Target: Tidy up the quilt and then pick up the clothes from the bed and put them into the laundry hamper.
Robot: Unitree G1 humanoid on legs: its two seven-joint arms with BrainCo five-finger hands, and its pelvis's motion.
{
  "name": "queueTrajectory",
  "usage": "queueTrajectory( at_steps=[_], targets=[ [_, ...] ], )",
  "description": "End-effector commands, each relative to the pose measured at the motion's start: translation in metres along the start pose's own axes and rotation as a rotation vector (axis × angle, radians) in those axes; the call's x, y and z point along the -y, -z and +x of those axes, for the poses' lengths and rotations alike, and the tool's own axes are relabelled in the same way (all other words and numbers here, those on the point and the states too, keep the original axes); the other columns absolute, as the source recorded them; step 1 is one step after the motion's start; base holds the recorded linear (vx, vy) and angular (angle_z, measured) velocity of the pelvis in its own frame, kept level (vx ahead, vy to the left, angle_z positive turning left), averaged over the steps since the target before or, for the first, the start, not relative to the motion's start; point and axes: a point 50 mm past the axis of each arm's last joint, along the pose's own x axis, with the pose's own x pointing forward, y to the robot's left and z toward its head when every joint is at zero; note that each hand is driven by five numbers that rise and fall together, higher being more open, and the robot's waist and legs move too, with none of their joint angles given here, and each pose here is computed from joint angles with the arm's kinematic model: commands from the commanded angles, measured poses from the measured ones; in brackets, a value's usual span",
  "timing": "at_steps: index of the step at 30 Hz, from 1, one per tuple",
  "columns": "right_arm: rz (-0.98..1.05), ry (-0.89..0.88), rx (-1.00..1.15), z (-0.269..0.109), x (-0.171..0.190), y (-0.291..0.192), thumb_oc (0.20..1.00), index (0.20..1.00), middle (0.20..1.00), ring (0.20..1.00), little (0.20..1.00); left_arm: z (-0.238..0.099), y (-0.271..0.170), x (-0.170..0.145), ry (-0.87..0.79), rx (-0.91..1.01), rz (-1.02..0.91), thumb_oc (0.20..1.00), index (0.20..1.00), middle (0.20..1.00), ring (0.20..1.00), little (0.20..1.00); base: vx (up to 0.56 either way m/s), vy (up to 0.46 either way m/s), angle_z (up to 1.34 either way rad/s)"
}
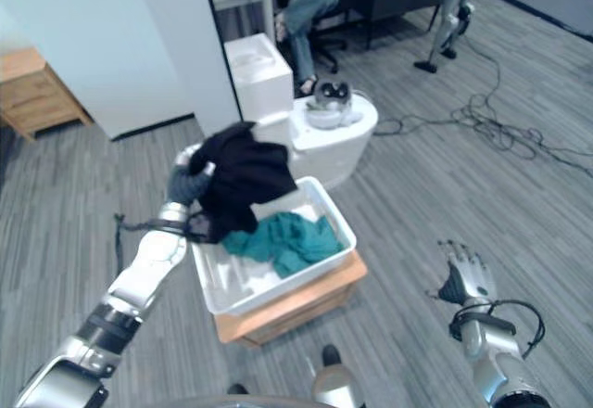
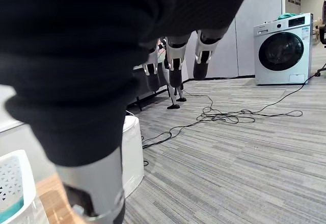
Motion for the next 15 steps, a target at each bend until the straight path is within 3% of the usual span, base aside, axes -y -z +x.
queueTrajectory(
  at_steps=[1, 2, 3, 8, 12, 15],
  targets=[
    [0.062, 0.078, -0.029, 0.01, 0.005, -0.007, 1.0, 1.0, 1.0, 1.0, 1.0, 0.013, 0.007, 0.003, -0.009, -0.043, 0.038, 0.2, 0.2, 0.2, 0.2, 0.2, 0.0, -0.002, -0.11],
    [0.062, 0.078, -0.029, 0.011, 0.005, -0.007, 1.0, 1.0, 1.0, 1.0, 1.0, 0.013, 0.007, 0.003, -0.009, -0.043, 0.038, 0.2, 0.2, 0.2, 0.2, 0.2, 0.0, -0.003, -0.09],
    [0.07, 0.068, -0.042, 0.008, 0.0, -0.008, 1.0, 1.0, 1.0, 1.0, 1.0, 0.007, 0.019, 0.011, 0.023, -0.096, 0.044, 1.0, 1.0, 1.0, 1.0, 1.0, 0.01, -0.004, -0.04],
    [0.101, 0.005, -0.066, 0.0, -0.02, -0.011, 1.0, 1.0, 1.0, 1.0, 1.0, -0.007, 0.056, 0.014, 0.039, -0.254, 0.178, 1.0, 1.0, 1.0, 1.0, 1.0, 0.0, -0.008, -0.03],
    [0.14, -0.03, -0.115, -0.009, -0.032, -0.006, 1.0, 1.0, 1.0, 1.0, 1.0, -0.022, 0.083, 0.0, -0.046, -0.381, 0.211, 1.0, 1.0, 1.0, 1.0, 1.0, -0.01, -0.016, 0.06],
    [0.243, -0.084, -0.252, -0.024, -0.051, 0.01, 1.0, 1.0, 1.0, 1.0, 1.0, -0.042, 0.106, -0.04, -0.143, -0.496, 0.325, 1.0, 1.0, 1.0, 1.0, 1.0, 0.0, -0.001, 0.05]
  ],
)
